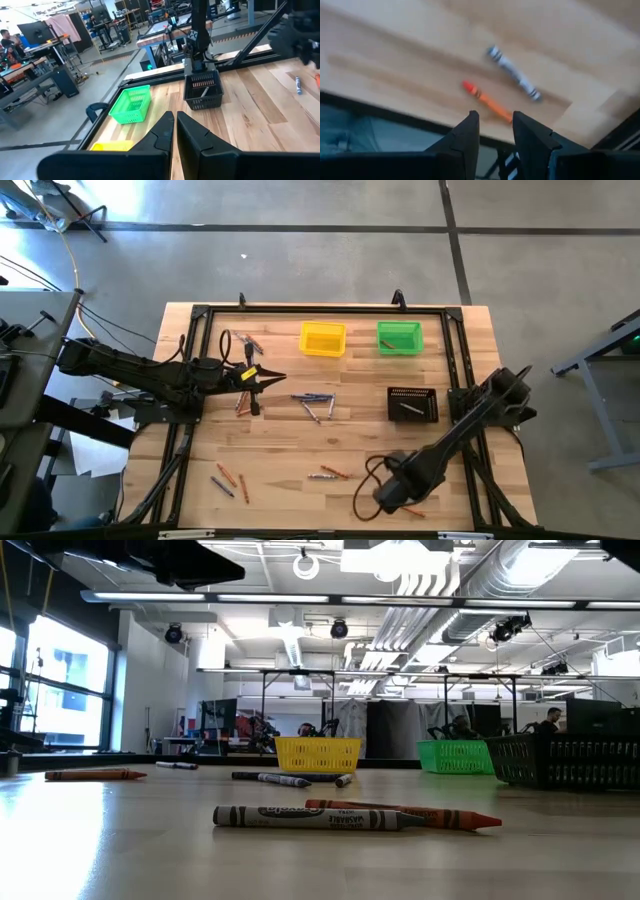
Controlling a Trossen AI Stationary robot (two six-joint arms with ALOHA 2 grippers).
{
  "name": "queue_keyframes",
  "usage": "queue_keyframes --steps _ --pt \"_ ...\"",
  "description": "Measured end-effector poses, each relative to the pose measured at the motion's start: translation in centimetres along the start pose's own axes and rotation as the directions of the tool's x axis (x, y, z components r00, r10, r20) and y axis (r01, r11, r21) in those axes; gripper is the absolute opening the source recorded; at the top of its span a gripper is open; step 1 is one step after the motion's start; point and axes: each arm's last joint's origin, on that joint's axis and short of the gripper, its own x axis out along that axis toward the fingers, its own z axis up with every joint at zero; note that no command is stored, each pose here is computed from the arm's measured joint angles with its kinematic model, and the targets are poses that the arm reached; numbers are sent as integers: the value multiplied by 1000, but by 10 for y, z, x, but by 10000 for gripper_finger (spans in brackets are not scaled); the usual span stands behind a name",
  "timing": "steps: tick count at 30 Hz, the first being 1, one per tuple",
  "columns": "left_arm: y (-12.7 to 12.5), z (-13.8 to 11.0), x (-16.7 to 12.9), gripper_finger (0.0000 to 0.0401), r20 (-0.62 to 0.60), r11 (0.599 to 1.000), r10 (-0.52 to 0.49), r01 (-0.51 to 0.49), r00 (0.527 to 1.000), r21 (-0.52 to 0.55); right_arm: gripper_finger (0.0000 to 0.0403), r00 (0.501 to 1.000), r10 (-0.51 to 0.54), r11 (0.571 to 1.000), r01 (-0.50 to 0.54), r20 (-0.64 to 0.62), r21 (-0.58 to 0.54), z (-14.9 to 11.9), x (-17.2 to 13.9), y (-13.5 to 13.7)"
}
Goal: Sort crayons
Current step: Put the orange crayon into the green bin
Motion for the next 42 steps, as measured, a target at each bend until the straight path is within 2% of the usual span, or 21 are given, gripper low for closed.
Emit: queue_keyframes --steps 8,16,25,30,37,42 --pt "0 0 0 10 0 1000 0 0 1000 -25 114 997 47 998 -50 -58 -50 -9 19 13" --pt "0 0 0 10 -1 1000 -1 1 1000 -26 114 999 -3 999 1 -43 -47 -9 37 15" --pt "0 0 0 10 -1 1000 0 0 1000 -26 114 998 -50 995 46 -36 -93 -6 50 16" --pt "0 0 0 10 -1 1000 -1 0 1000 -25 114 994 -84 993 78 -66 -86 -6 59 17" --pt "0 0 0 10 -1 1000 -1 1 1000 -26 114 995 -82 993 76 -64 -85 -6 62 16" --pt "0 0 0 10 -1 1000 -1 1 1000 -25 114 995 -71 996 67 -64 -67 0 76 11"
